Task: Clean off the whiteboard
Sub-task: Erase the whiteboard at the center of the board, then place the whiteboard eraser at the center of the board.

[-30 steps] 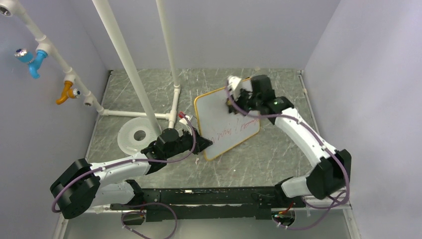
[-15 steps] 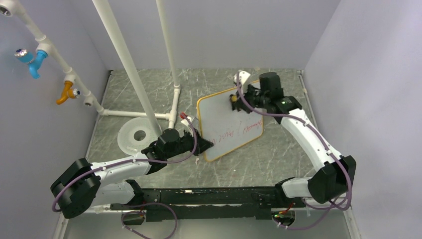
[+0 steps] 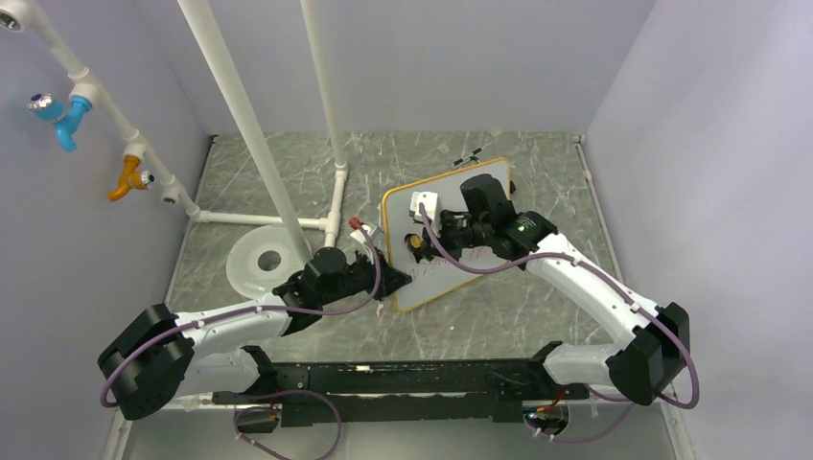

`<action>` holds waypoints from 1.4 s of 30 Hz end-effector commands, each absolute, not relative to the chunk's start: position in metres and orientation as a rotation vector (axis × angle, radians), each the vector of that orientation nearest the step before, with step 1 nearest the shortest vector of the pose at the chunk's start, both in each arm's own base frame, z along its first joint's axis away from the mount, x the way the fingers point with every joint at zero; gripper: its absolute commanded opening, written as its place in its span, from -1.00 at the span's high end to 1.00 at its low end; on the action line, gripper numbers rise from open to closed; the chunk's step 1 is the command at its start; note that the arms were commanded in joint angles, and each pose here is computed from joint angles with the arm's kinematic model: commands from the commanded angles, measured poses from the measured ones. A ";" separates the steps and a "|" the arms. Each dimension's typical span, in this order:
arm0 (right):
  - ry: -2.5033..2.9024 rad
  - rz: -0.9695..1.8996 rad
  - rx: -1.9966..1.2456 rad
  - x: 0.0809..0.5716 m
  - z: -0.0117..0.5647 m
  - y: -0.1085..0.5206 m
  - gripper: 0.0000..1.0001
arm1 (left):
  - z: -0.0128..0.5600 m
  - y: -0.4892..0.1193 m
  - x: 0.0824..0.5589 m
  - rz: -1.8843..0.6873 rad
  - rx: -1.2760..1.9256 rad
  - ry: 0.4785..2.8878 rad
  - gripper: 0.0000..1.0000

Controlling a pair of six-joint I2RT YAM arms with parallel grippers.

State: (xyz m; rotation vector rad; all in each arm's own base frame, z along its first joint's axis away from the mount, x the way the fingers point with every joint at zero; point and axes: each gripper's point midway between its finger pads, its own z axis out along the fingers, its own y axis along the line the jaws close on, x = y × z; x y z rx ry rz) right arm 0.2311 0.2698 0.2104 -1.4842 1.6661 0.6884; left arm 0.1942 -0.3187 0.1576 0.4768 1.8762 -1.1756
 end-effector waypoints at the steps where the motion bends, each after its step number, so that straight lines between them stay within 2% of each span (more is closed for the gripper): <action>1: 1.763 0.557 -1.325 0.267 0.202 0.240 1.00 | 0.214 -0.340 0.184 -1.276 0.607 1.653 1.00; 5: 1.913 0.416 -0.982 0.324 0.209 0.170 1.00 | 0.212 -0.338 0.183 -1.270 0.612 1.652 1.00; 9: 1.965 0.287 -0.831 0.348 0.208 0.134 1.00 | 0.212 -0.336 0.182 -1.269 0.614 1.647 1.00; 12: 1.967 0.384 -0.899 0.338 0.202 0.148 1.00 | 0.214 -0.335 0.182 -1.271 0.607 1.639 1.00; 17: 1.761 0.619 -1.323 0.266 0.203 0.220 1.00 | 0.214 -0.334 0.182 -1.270 0.600 1.635 1.00; 19: 1.721 0.668 -1.370 0.253 0.207 0.227 1.00 | 0.215 -0.332 0.183 -1.265 0.597 1.633 1.00; 24: 1.863 0.522 -1.061 0.309 0.216 0.167 1.00 | 0.214 -0.331 0.183 -1.261 0.593 1.633 1.00; 30: 1.998 0.303 -0.791 0.346 0.201 0.111 1.00 | 0.213 -0.333 0.183 -1.267 0.599 1.634 1.00; 33: 2.023 0.377 -0.849 0.339 0.190 0.120 1.00 | 0.214 -0.332 0.184 -1.261 0.593 1.629 1.00; 37: 1.871 0.609 -1.048 0.298 0.203 0.154 1.00 | 0.213 -0.327 0.186 -1.228 0.586 1.633 1.00; 42: 1.861 0.559 -1.039 0.295 0.206 0.144 1.00 | 0.214 -0.316 0.196 -1.138 0.563 1.640 1.00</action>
